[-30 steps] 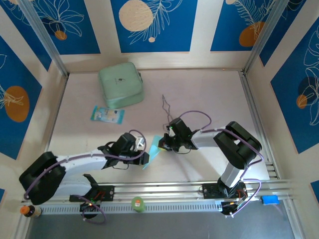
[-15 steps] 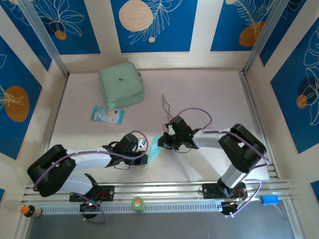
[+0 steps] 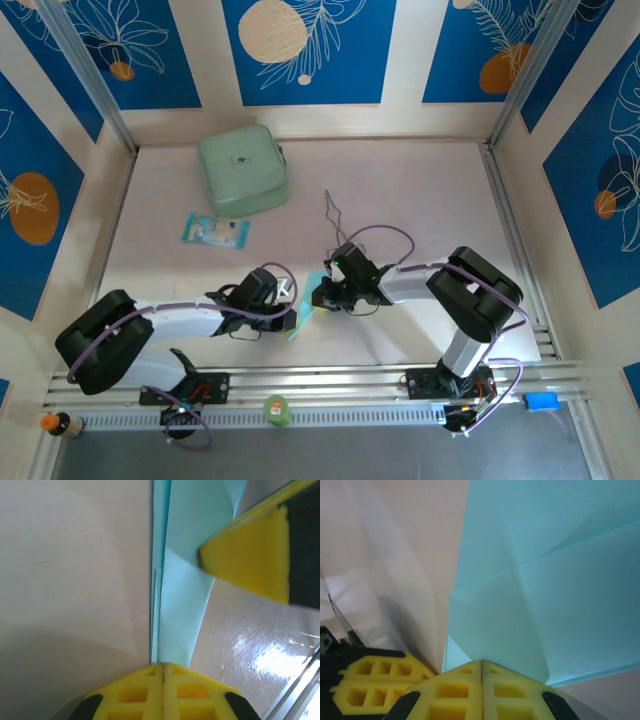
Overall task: Fold a paper plane with a square sheet of paper (pick it up from the middle)
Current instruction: Perform the fifth fold on the wing at the bottom-center of the table.
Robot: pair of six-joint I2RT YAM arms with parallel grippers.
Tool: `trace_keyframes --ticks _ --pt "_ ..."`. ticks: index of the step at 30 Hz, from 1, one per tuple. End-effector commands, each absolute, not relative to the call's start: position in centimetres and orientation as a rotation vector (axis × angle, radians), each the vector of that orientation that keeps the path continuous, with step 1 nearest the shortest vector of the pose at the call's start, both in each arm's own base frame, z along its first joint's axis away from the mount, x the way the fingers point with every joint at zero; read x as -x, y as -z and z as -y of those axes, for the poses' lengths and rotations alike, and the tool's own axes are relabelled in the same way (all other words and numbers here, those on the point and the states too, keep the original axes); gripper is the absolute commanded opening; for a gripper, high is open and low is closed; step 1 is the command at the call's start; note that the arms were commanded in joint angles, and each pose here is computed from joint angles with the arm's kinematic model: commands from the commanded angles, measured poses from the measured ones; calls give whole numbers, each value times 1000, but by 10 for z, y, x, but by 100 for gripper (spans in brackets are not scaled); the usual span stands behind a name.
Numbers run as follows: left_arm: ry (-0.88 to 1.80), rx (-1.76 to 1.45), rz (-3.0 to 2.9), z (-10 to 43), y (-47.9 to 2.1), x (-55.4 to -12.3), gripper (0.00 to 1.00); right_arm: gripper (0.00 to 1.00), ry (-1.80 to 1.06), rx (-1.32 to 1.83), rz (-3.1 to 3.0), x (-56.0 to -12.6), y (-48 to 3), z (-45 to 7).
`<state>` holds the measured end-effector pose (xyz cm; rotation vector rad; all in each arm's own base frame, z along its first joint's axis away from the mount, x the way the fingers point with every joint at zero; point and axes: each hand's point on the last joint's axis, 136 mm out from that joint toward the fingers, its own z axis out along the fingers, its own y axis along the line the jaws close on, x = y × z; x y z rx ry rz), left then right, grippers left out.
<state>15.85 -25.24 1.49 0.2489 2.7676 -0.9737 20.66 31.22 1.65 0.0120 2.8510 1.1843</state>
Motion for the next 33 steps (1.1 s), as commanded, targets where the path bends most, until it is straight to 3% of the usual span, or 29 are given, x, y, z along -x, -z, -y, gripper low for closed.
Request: trace_keyframes --ticks 1,15,22,33 --pt "831 -209 -2921 226 17 -139 0 6 -1171 -63 -2842 -216 -14 -303" --pt "844 -189 -2917 225 20 -137 0 7 -1170 -107 -2764 -245 -35 -285" --pt "869 -185 -2906 226 18 -137 0 7 -1109 -281 -2772 -261 -9 -252" --pt "923 -175 -2862 233 7 -139 0 10 -1148 -321 -2637 -288 -57 -231"
